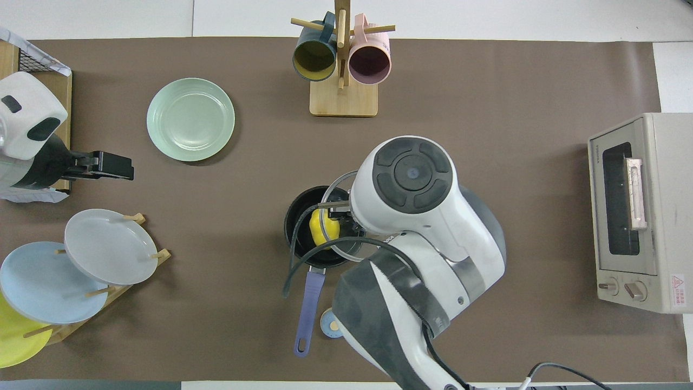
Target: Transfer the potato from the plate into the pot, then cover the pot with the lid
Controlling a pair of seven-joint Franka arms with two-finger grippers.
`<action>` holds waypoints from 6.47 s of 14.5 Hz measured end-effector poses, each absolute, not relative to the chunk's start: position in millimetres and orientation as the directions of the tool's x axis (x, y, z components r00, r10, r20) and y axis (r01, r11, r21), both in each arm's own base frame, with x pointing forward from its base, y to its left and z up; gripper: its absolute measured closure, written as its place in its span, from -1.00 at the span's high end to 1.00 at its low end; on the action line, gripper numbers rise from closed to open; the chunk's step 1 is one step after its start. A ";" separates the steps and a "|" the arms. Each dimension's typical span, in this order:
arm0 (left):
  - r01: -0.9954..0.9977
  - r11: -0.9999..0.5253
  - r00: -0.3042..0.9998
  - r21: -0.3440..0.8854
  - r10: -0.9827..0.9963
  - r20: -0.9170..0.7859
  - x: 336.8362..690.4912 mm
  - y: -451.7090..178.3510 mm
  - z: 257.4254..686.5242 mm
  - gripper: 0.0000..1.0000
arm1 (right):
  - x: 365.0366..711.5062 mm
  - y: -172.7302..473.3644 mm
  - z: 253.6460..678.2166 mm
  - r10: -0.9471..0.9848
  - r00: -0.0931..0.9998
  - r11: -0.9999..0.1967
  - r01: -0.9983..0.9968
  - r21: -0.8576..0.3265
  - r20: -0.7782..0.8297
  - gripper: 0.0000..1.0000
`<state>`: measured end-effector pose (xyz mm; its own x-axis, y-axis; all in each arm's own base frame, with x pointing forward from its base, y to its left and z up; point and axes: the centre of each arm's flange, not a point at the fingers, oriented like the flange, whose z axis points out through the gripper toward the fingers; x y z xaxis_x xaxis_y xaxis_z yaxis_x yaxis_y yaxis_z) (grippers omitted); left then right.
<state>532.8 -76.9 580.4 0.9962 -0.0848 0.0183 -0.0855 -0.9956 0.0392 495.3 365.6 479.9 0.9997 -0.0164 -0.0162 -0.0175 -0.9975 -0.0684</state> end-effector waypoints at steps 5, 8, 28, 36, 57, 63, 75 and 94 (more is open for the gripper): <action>-0.100 -0.995 0.992 0.025 -0.102 -0.075 516.4 -79.8 616.7 1.00 | 460.9 425.5 444.5 -0.018 1.000 -0.999 -0.018 -0.048 0.005 0.32; -0.105 -0.994 0.992 0.025 -0.107 -0.072 518.7 -83.3 624.2 1.00 | 457.2 437.3 420.0 -0.003 1.000 -1.000 -0.003 -0.014 0.001 0.32; -0.059 -0.998 0.996 0.028 -0.060 -0.066 524.9 -87.1 618.4 1.00 | 471.7 434.7 403.0 -0.020 1.000 -0.999 -0.020 -0.027 0.004 0.32; -0.036 -0.999 0.997 0.028 -0.038 -0.064 526.9 -75.3 618.5 1.00 | 479.4 435.3 401.5 -0.015 1.000 -1.000 -0.014 -0.022 0.021 0.09; -0.035 -0.999 0.997 0.028 -0.037 -0.064 526.9 -75.3 618.5 1.00 | 482.3 440.9 381.4 0.001 0.999 -1.000 0.002 -0.003 0.038 -0.13; -0.035 -0.999 0.997 0.028 -0.037 -0.064 526.9 -75.3 618.5 1.00 | 481.9 441.9 380.4 0.012 0.999 -1.000 0.011 0.005 0.047 -0.13; -0.035 -0.999 0.997 0.028 -0.037 -0.064 526.9 -75.3 618.5 1.00 | 483.2 441.0 380.7 -0.007 0.999 -1.000 -0.007 -0.001 0.045 -0.13; -0.035 -0.999 0.997 0.028 -0.037 -0.064 526.9 -75.3 618.5 1.00 | 486.4 436.0 383.6 -0.041 0.999 -0.999 -0.041 -0.009 0.001 -0.13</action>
